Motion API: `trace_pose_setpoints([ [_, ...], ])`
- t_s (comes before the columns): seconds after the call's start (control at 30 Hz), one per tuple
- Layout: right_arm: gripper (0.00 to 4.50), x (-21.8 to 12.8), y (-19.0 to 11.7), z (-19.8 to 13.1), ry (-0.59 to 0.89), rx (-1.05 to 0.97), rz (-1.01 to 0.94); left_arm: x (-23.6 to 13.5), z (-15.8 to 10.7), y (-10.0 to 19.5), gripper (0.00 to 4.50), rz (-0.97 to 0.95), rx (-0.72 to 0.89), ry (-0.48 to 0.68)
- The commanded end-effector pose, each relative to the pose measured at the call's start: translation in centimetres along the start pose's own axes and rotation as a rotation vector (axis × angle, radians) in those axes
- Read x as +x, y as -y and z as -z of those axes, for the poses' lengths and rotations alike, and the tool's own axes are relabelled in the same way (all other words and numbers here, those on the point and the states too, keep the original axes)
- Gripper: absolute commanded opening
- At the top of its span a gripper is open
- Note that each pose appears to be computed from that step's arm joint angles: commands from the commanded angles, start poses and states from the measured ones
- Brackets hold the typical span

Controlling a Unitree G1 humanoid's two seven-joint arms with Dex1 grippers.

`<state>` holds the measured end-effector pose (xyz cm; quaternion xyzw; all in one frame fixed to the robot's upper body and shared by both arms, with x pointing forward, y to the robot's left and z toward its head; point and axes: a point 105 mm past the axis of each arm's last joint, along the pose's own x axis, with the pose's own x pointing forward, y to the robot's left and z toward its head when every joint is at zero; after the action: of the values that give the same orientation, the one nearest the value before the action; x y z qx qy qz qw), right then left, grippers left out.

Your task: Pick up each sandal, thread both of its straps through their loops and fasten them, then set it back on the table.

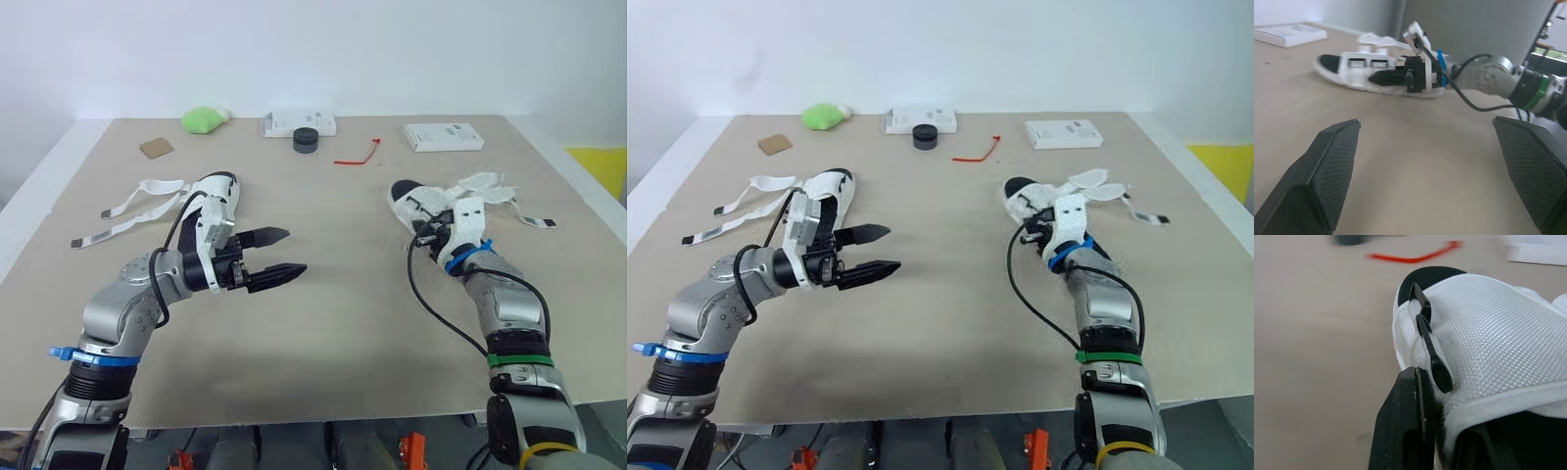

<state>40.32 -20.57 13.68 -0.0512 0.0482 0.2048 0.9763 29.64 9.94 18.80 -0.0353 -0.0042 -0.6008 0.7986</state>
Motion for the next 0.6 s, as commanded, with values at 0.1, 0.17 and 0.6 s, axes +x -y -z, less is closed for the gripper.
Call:
trace_pose_setpoints([
  [0.1,0.06,-1.3,-7.5,-3.2,0.013,-0.149,-0.505,-2.8,-2.0,0.3,4.50,-0.021,0.035,-0.001],
  [0.17,0.06,-1.9,-9.3,-3.0,-0.017,-0.193,-0.612,-3.6,-2.1,0.3,4.50,-0.043,0.031,-0.009],
  [0.6,0.06,-4.7,-14.5,0.8,-0.156,-0.356,-1.023,-6.8,-3.0,2.8,4.50,-0.167,0.002,-0.014],
])
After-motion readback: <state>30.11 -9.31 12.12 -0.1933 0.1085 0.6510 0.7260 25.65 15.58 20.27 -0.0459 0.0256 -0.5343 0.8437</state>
